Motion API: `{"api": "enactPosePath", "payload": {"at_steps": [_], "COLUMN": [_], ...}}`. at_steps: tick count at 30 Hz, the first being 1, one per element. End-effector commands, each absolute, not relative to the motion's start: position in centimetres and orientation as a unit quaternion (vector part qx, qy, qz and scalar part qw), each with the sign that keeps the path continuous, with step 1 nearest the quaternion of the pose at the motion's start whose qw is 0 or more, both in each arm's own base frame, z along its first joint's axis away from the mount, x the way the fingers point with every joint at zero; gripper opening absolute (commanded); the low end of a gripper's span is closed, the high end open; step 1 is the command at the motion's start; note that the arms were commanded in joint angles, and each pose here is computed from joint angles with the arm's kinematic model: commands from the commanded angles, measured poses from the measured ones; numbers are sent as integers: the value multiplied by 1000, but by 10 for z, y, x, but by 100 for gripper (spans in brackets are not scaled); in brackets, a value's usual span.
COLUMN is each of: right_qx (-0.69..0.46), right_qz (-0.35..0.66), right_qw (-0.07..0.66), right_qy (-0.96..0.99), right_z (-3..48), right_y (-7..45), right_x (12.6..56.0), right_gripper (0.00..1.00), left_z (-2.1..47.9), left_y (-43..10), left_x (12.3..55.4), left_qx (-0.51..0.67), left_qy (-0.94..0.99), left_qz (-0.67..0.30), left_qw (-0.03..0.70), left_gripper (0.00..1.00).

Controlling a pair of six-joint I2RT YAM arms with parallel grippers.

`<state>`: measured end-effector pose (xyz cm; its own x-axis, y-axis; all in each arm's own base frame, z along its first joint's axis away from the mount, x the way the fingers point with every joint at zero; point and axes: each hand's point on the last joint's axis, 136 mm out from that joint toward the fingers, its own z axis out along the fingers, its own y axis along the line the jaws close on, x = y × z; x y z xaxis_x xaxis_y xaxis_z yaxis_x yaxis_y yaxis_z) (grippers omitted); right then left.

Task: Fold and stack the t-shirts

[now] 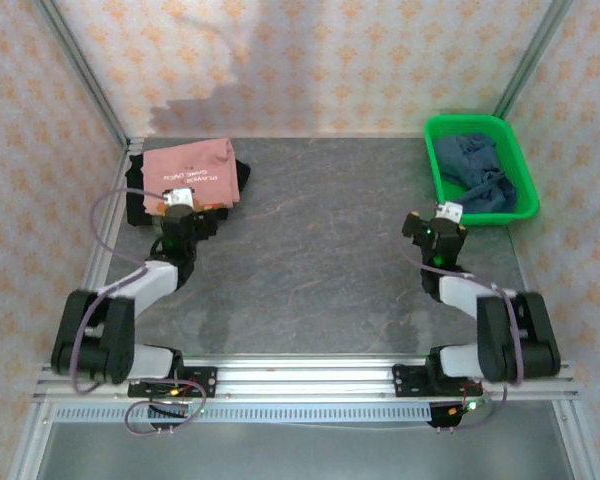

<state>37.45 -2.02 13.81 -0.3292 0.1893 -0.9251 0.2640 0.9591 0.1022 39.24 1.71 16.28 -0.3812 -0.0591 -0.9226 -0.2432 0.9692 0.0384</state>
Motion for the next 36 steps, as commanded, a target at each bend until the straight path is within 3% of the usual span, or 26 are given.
{"api": "enactPosePath", "payload": {"at_steps": [1,10,13,18,23,30,36], "right_qx": [137,207,222,265,327,405,444], "right_qz": [36,149,179,149,97,56,38], "right_qw": [509,422,371,275,278,274,246], "right_qy": [849,870,884,912,898,871,861], "right_z": [157,213,238,242,248,204,151], "right_y": [6,32,41,7,-64,-131,-160], "right_x": [347,285,305,369,437,477,489], "right_gripper": [99,99,99,97,95,89,84], "left_z": [199,267,277,299,328,342,337], "left_y": [-6,-29,-48,-95,-142,-179,-174], "left_x": [370,336,353,406,444,431,399], "left_qx": [-80,-158,-146,-112,-59,2,13], "left_qy": [840,857,880,906,903,889,892], "left_qz": [44,-57,-86,-149,-186,-223,-225], "left_qw": [535,487,444,379,383,401,391], "left_gripper": [100,100,100,100,100,100,100]}}
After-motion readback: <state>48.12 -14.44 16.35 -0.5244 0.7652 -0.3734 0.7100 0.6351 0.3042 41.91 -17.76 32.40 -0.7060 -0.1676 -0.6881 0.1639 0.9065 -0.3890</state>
